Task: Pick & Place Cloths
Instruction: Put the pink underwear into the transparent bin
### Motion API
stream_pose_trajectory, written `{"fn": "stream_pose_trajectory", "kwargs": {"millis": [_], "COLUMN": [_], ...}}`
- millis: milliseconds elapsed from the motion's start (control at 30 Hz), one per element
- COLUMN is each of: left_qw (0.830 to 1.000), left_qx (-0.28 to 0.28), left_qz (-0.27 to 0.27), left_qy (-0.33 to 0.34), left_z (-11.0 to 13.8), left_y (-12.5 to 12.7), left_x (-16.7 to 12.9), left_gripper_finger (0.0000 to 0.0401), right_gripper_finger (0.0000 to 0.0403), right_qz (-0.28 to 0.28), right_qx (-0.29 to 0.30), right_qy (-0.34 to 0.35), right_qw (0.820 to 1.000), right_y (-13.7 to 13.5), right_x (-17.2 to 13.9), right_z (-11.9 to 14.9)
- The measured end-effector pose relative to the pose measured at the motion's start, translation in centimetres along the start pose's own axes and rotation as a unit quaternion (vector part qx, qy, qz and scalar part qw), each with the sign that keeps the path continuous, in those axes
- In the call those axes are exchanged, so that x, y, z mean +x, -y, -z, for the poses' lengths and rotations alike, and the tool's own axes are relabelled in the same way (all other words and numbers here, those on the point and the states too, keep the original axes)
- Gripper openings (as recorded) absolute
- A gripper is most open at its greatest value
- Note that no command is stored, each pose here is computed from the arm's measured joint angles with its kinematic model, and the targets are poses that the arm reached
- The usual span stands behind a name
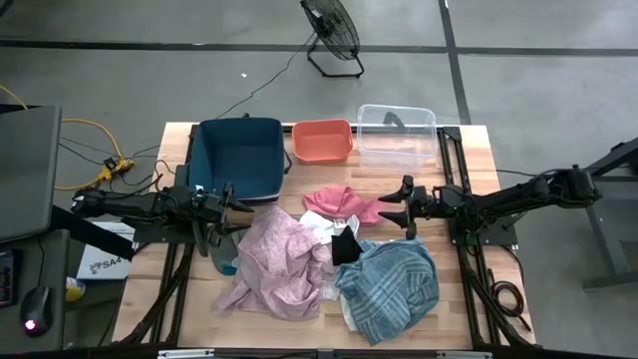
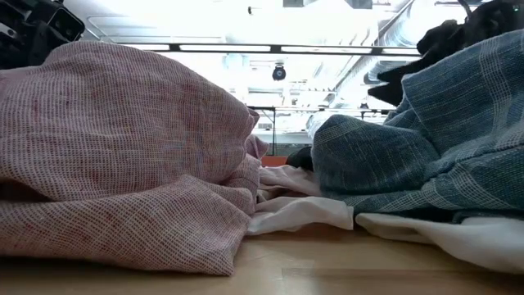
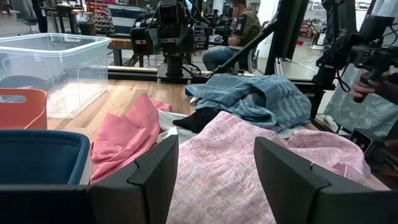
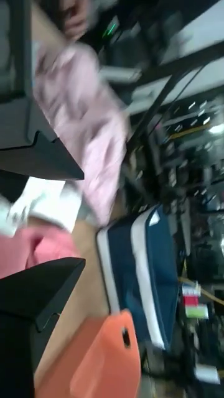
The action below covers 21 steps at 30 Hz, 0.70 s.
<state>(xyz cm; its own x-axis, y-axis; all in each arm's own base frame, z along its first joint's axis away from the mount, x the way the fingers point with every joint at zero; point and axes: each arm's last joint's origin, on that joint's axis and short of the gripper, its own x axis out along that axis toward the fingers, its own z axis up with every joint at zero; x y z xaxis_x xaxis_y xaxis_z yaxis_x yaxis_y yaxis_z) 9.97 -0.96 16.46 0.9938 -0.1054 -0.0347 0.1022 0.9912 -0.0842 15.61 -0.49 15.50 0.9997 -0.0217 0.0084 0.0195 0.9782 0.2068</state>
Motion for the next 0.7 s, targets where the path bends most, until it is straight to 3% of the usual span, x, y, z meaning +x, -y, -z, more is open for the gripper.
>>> {"fn": "stream_pose_trajectory", "kwargs": {"millis": [100,167,300,500,700], "left_qw": [1.0,1.0,1.0,1.0,1.0], "left_qx": [0.0,0.0,0.0,0.0,0.0], "left_qz": [0.0,0.0,0.0,0.0,0.0], "left_qy": [0.0,0.0,-0.001,-0.001,-0.001], "left_z": [0.0,0.0,0.0,0.0,0.0], "left_y": [0.0,0.0,0.0,0.0,0.0], "left_x": [0.0,0.0,0.0,0.0,0.0], "left_gripper_finger": [0.0207,0.0207,0.0207,0.0207,0.0207], "right_gripper_finger": [0.0205,0.0205,0.0205,0.0205,0.0205], "right_qz": [-0.007,0.026,0.078,0.104,0.125], "right_qx": [0.052,0.071,0.033,-0.061,-0.082], "right_qy": [0.016,0.038,0.036,-0.093,-0.188], "right_qw": [0.999,0.996,0.996,0.988,0.971], "right_y": [-0.1,0.1,0.1,-0.4,-0.5], "right_x": [0.0,0.1,1.3,4.3,5.2], "right_z": [-0.3,-0.7,-2.0,-4.4,-5.9]}}
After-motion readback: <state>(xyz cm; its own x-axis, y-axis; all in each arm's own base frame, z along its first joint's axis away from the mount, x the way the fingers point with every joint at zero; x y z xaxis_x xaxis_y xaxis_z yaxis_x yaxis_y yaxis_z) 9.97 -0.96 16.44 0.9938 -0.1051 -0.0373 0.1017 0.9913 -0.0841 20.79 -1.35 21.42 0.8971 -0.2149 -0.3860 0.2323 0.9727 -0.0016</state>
